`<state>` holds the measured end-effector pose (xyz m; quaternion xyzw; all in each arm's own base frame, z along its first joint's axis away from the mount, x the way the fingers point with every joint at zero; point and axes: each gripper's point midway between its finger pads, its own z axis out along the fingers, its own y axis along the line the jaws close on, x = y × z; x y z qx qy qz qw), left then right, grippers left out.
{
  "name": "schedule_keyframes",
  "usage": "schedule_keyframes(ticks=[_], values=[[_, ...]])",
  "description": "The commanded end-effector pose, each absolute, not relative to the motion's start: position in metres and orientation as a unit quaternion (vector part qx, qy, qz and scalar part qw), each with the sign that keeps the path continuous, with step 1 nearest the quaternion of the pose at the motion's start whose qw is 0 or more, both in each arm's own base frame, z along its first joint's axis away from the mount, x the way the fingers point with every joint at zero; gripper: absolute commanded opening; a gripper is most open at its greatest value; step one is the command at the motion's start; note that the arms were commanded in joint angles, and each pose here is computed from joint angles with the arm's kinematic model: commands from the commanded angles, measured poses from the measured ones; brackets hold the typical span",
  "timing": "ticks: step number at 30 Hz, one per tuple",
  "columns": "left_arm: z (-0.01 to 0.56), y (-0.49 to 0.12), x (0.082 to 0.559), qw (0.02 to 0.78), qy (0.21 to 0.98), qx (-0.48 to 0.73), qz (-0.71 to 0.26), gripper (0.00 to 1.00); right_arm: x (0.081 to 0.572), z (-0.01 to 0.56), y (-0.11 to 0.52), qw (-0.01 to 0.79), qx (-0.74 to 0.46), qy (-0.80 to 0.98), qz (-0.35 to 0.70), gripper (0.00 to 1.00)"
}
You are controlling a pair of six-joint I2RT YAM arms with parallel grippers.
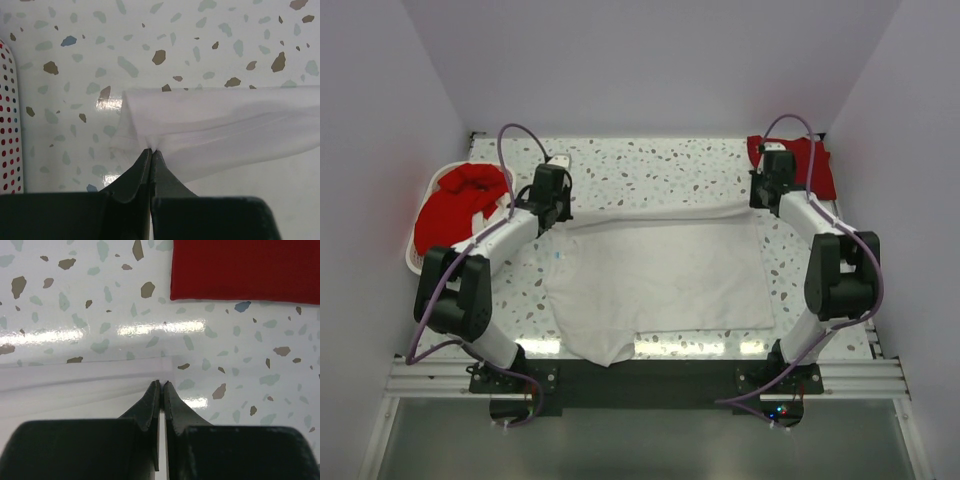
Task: Fold and stack the t-shirts
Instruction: Fold the tshirt
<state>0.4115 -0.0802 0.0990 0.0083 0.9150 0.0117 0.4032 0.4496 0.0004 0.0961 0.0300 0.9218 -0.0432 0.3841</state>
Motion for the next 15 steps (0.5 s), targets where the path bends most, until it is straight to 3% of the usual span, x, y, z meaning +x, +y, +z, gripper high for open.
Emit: schedule_keyframes(ticks=[1, 15], values=[[0.114, -0.079, 0.413, 0.423, 0.906, -0.009, 0.0, 0.0, 0.453, 0.128, -0.012, 0.424, 0.059, 0.902, -0.063, 0.0], [0.1, -0.079, 0.404, 0.397, 0.918, -0.01, 0.0, 0.0, 0.433, 0.09, -0.013, 0.381, 0.056, 0.92, -0.065, 0.0]])
